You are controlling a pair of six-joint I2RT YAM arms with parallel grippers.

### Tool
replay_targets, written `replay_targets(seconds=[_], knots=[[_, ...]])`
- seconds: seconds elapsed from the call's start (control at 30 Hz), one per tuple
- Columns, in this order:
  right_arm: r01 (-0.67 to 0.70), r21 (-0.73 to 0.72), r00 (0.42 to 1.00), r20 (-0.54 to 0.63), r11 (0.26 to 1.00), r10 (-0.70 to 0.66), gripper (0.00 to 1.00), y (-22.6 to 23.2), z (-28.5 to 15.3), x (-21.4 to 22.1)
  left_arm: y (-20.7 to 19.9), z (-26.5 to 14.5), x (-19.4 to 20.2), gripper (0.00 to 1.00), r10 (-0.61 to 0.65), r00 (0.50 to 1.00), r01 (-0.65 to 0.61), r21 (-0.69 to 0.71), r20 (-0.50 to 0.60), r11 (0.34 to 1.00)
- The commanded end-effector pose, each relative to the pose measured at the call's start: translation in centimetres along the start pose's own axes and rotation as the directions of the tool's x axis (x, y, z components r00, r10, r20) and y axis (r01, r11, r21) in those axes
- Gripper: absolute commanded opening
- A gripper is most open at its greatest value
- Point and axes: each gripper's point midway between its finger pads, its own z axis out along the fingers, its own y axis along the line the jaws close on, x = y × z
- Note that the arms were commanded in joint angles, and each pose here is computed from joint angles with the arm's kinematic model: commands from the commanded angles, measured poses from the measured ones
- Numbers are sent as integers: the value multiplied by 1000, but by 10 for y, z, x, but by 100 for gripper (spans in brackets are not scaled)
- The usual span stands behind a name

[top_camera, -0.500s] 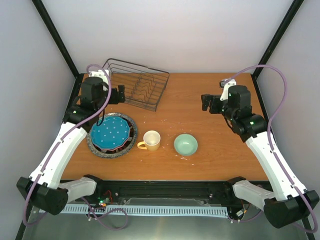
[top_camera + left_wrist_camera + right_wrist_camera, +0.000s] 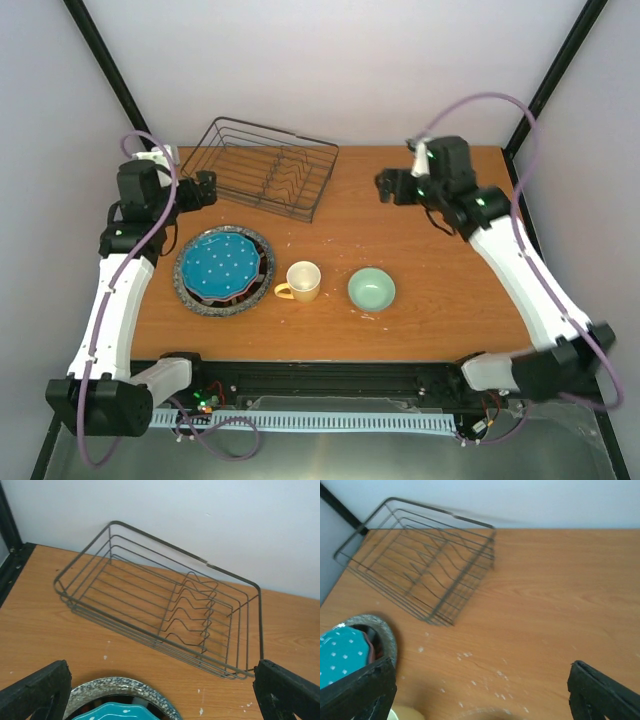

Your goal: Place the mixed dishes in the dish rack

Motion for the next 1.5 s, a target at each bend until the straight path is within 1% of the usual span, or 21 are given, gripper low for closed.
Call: replay_targets(seconds=[0.0, 0.03, 0.1, 0.13, 0.2, 0.27, 0.3, 0.33, 0.43, 0.5, 0.6, 0.73, 0.9, 0.93, 1.0, 1.13, 1.2, 1.3, 1.37, 1.47], knots=[[10, -46, 990, -137, 999, -17, 90, 40, 43, -6, 2, -11, -15, 100, -30, 1000, 30, 49, 6, 998], [-34, -73, 985, -170, 997, 21, 89, 50, 54, -13, 4, -11, -16, 100, -30, 999, 31, 31, -9, 999], [-126, -82, 961, -258, 989, 101, 82, 64, 83, -22, 10, -14, -18, 100, -38, 999, 37, -13, -35, 999], [-161, -84, 957, -257, 983, 135, 76, 72, 89, -39, 13, -15, -17, 100, -43, 998, 42, -32, -43, 999], [-204, -68, 938, -299, 976, 175, 66, 78, 114, -46, 17, -15, -9, 100, -46, 997, 43, -51, -60, 998], [-257, -80, 908, -360, 963, 212, 58, 88, 138, -41, 20, -15, -1, 100, -45, 997, 41, -62, -69, 997], [-283, -87, 892, -391, 955, 229, 55, 93, 146, -37, 23, -14, 3, 100, -47, 996, 41, -75, -77, 996], [-307, -65, 867, -430, 950, 251, 53, 95, 160, -24, 26, -13, 7, 100, -47, 995, 39, -89, -86, 995], [-297, 16, 831, -489, 955, 266, 54, 97, 182, 14, 39, -10, 17, 100, -45, 993, 28, -149, -113, 988], [-306, 50, 804, -522, 951, 286, 51, 97, 195, 39, 47, -7, 23, 100, -38, 991, 15, -185, -125, 983], [-306, 90, 791, -530, 948, 306, 48, 99, 210, 57, 56, -3, 29, 100, -25, 989, -9, -226, -146, 974], [-323, 127, 783, -520, 938, 341, 47, 106, 227, 67, 60, -4, 29, 100, -8, 988, -30, -248, -153, 968], [-367, 157, 795, -458, 917, 397, 47, 109, 247, 64, 59, -11, 26, 100, 15, 992, -46, -248, -128, 968], [-371, 169, 797, -447, 913, 407, 46, 107, 249, 63, 60, -12, 26, 100, 20, 992, -51, -253, -124, 966], [-372, 208, 805, -413, 905, 426, 37, 100, 254, 61, 62, -14, 27, 100, 32, 992, -63, -259, -123, 964], [-385, 237, 825, -344, 892, 448, 36, 93, 262, 51, 58, -16, 27, 100, 50, 991, -78, -238, -121, 968], [-394, 236, 820, -346, 888, 455, 37, 93, 268, 53, 55, -16, 25, 100, 52, 992, -77, -225, -114, 971], [-400, 241, 799, -381, 884, 465, 42, 95, 278, 66, 55, -18, 22, 100, 60, 992, -83, -225, -107, 971], [-402, 250, 781, -408, 881, 472, 42, 95, 285, 78, 55, -18, 21, 100, 64, 993, -86, -228, -104, 970], [-396, 261, 774, -422, 881, 473, 41, 94, 292, 89, 56, -17, 23, 100, 66, 992, -89, -230, -105, 969]])
